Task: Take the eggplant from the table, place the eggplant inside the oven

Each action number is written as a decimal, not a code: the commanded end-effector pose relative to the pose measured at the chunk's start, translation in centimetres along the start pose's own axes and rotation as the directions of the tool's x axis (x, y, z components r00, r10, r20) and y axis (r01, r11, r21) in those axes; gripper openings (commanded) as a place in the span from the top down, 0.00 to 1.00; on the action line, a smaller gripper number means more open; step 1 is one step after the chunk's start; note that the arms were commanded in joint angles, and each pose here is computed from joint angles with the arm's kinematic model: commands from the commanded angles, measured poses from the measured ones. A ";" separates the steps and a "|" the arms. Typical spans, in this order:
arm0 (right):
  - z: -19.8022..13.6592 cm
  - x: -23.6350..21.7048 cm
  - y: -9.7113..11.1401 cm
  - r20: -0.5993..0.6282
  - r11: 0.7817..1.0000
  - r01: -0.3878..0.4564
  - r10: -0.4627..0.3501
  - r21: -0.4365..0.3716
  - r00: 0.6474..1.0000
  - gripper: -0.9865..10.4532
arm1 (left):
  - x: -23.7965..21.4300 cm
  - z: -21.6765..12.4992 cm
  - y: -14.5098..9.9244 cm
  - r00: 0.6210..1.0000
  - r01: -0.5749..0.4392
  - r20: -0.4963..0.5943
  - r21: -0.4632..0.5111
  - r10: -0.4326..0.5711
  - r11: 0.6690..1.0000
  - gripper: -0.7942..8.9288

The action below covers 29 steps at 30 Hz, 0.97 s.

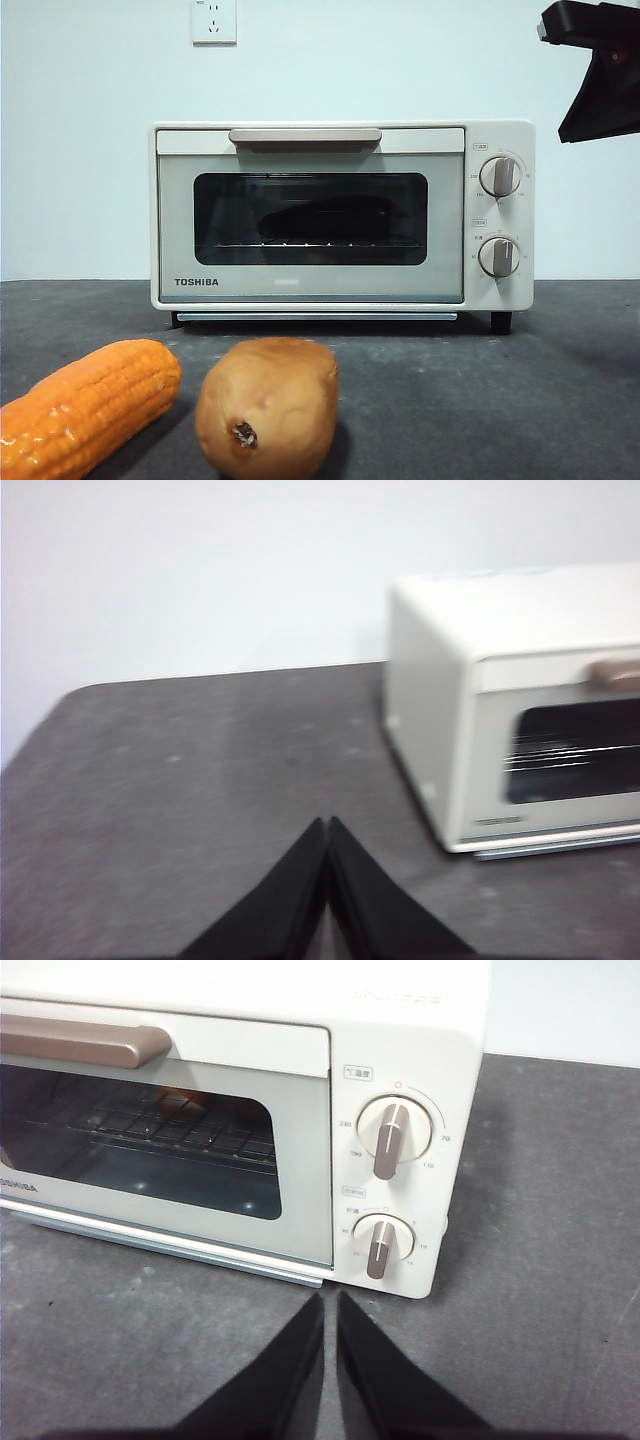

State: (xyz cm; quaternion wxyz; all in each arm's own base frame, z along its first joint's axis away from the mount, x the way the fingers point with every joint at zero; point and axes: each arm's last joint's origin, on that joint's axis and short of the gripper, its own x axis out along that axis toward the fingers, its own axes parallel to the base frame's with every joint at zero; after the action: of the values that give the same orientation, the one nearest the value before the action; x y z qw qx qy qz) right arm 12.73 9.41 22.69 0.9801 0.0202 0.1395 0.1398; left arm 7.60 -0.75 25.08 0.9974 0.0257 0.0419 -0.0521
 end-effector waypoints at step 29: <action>0.2 0.0 0.2 0.012 1.000 -0.006 0.006 0.008 1.000 0.91 | 2.6 -9.6 0.1 0.992 -0.048 -0.116 0.017 0.049 0.999 0.91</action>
State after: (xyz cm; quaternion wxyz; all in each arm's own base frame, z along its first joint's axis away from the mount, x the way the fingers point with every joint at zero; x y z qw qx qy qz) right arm 12.73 9.41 22.70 0.9801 0.0204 0.1392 0.1399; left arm 9.30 -0.39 15.80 0.9949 0.0327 0.0917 -0.0255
